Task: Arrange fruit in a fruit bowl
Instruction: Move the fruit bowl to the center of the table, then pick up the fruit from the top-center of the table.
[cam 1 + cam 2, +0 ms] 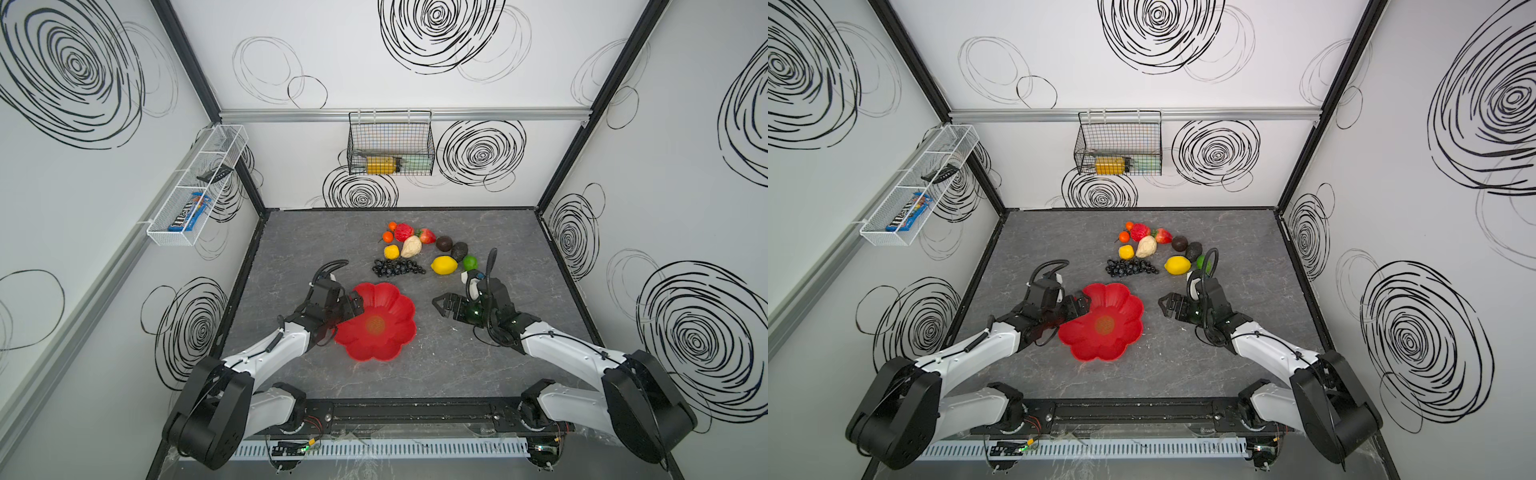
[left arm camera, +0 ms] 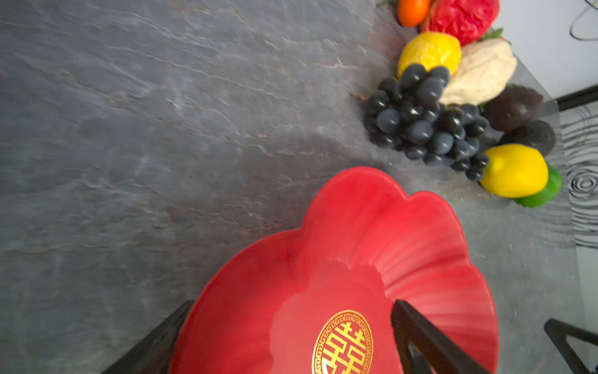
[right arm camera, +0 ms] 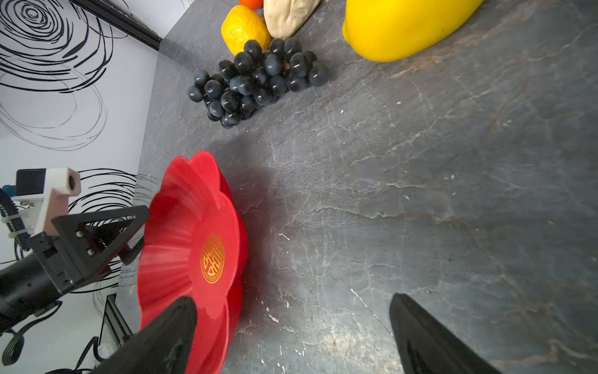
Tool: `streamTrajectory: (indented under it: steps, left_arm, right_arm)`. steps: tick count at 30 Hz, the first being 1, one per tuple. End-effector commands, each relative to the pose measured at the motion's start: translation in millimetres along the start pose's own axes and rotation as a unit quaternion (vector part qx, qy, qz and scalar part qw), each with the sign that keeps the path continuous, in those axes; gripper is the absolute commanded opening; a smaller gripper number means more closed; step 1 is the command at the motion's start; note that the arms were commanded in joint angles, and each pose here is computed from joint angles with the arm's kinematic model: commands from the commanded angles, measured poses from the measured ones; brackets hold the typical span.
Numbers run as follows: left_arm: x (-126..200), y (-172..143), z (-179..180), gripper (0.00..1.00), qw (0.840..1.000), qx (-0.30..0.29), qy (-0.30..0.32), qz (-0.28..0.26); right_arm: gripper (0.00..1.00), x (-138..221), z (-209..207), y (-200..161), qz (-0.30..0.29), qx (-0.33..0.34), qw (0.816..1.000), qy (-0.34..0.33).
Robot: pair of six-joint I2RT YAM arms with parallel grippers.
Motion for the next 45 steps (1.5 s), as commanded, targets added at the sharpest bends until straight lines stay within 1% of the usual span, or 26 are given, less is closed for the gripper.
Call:
streamTrajectory:
  steps: [1, 5, 11, 14, 16, 19, 23, 26, 29, 33, 35, 38, 41, 43, 45]
  left_arm:
    - [0.4, 1.8, -36.4, 0.96, 0.998, -0.019, -0.058, -0.016]
    - [-0.3, -14.8, -68.6, 0.96, 0.995, -0.043, -0.086, -0.011]
    - [-10.7, -36.2, -107.2, 0.96, 0.989, -0.065, -0.13, 0.018]
    - [-13.4, -43.1, -122.1, 0.96, 0.986, -0.07, -0.149, 0.028]
    - [-14.6, -44.1, -125.5, 0.96, 0.986, -0.072, -0.15, 0.031]
    - [-15.0, -40.4, -119.0, 0.96, 0.987, -0.072, -0.14, 0.026]
    - [-9.2, -23.5, -93.4, 0.96, 0.991, -0.063, -0.115, 0.005]
    - [3.6, -6.3, -66.7, 0.96, 0.994, -0.062, -0.086, -0.035]
    - [19.5, 7.0, -42.9, 0.96, 0.993, -0.071, -0.051, -0.085]
    - [36.9, 9.4, -23.0, 0.96, 0.986, -0.077, -0.033, -0.143]
    - [43.2, 6.9, -18.0, 0.96, 0.98, -0.087, -0.043, -0.172]
    - [47.1, 3.3, -12.3, 0.96, 0.972, -0.115, -0.052, -0.198]
    - [45.9, -0.8, -10.4, 0.96, 0.968, -0.134, -0.065, -0.201]
    - [44.3, -1.5, -10.9, 0.96, 0.968, -0.136, -0.074, -0.197]
    - [42.4, -1.4, -11.5, 0.96, 0.969, -0.131, -0.08, -0.193]
  right_arm:
    - [0.97, 1.6, 4.1, 9.3, -0.01, 0.007, 1.0, 0.001]
    - [0.97, 9.2, -10.7, 18.0, -0.018, -0.008, 1.0, -0.012]
    - [0.97, 28.0, -32.5, 36.0, -0.047, -0.025, 0.998, -0.031]
    - [0.97, 36.4, -38.9, 43.4, -0.063, -0.026, 0.997, -0.042]
    - [0.97, 40.4, -41.2, 46.5, -0.072, -0.025, 0.996, -0.044]
    - [0.97, 44.4, -40.0, 50.1, -0.084, -0.011, 0.995, -0.045]
    - [0.98, 50.1, -36.5, 58.4, -0.105, 0.015, 0.993, -0.06]
    - [0.98, 55.0, -36.1, 70.9, -0.125, 0.038, 0.987, -0.099]
    - [0.98, 52.9, -41.8, 86.1, -0.13, 0.046, 0.981, -0.138]
    - [1.0, 41.6, -55.4, 107.9, -0.115, 0.022, 0.981, -0.153]
    - [0.99, 30.3, -62.2, 117.4, -0.101, 0.012, 0.981, -0.165]
    - [0.97, 16.9, -77.5, 131.0, -0.064, -0.02, 0.979, -0.193]
    - [0.93, 4.4, -91.2, 141.2, -0.037, -0.039, 0.979, -0.195]
    - [0.91, -2.8, -97.4, 143.4, -0.027, -0.048, 0.982, -0.178]
    - [0.89, -8.8, -101.4, 145.6, -0.022, -0.049, 0.983, -0.177]
Point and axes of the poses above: each gripper's point midway between its finger pads, its own x axis back along the fingers, its own z axis along the line the jaws close on, y = z × x, the point moved 8 cm from there along x, back along the fingers, and after that the axes turned 1 degree about -x, right-handed, at the moved point
